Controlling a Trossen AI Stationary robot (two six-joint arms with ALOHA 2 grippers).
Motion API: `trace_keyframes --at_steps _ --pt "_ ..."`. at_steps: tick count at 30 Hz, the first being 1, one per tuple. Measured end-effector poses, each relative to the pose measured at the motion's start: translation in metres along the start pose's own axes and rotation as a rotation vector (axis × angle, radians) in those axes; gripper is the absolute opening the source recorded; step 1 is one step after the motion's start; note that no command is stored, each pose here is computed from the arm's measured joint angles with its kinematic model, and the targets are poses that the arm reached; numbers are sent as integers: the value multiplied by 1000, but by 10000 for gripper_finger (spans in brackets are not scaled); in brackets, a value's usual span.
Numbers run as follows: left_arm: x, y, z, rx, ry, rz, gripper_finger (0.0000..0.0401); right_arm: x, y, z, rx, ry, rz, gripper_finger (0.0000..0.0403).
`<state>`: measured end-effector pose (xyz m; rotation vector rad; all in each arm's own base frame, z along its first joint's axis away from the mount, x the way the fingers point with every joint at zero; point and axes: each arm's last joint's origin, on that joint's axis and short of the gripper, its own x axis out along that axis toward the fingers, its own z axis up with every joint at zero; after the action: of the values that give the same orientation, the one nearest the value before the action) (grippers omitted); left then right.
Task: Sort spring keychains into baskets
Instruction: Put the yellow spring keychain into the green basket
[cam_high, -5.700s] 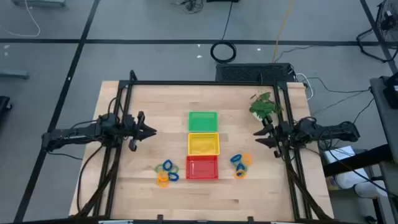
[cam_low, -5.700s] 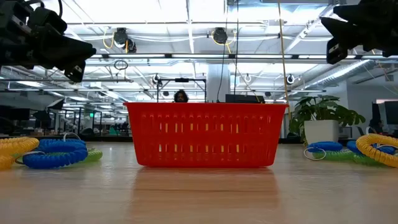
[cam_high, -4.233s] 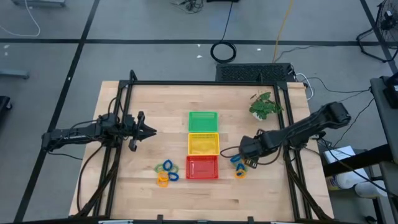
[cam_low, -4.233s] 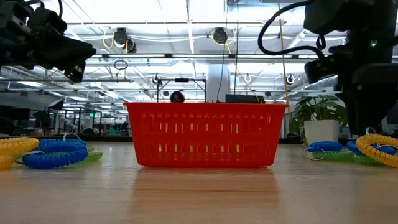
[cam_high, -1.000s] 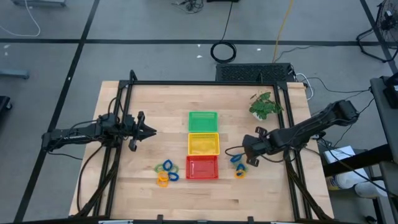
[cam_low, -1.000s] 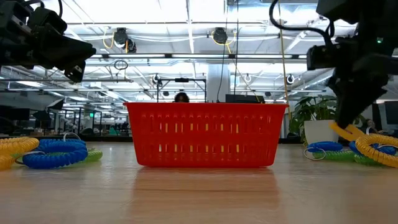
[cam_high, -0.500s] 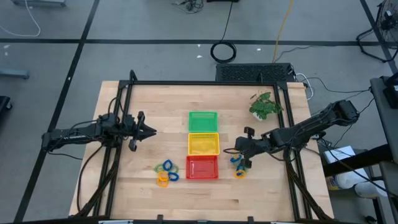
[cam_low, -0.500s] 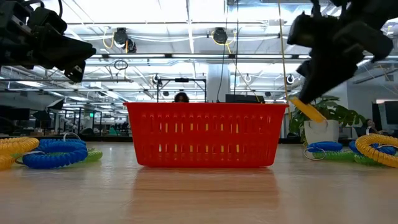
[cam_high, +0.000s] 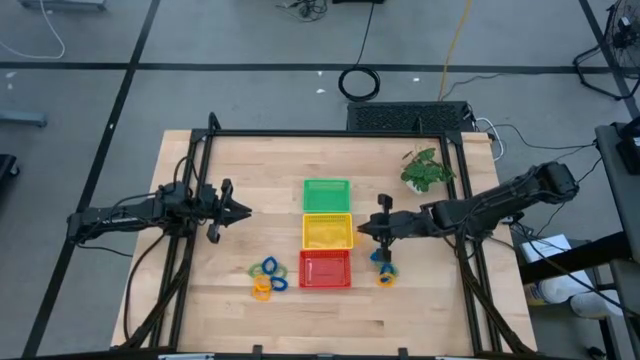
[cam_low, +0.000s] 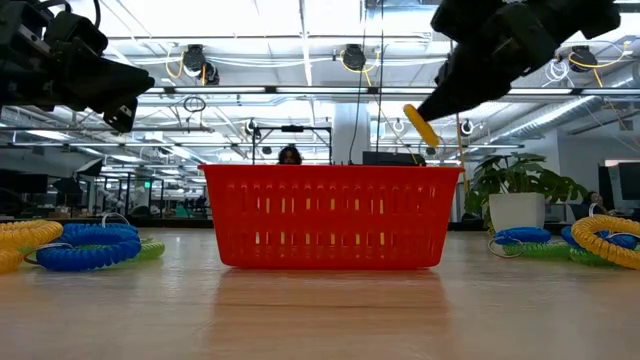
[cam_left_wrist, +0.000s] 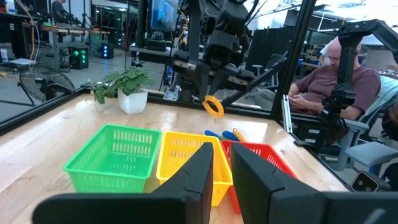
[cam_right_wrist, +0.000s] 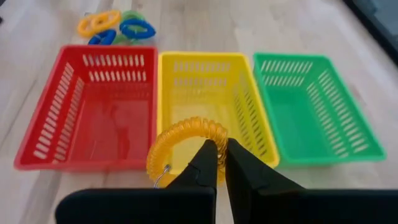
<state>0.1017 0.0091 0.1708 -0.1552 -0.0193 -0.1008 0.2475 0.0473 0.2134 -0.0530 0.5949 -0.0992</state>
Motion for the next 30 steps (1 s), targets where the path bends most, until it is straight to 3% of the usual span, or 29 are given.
trace_keyframes --at_steps 16,30 --pt "0 0 0 0 0 0 60 27 -46 21 -105 -210 -171 4" --pt "0 0 0 0 0 0 60 67 -93 7 -83 -206 -333 4"
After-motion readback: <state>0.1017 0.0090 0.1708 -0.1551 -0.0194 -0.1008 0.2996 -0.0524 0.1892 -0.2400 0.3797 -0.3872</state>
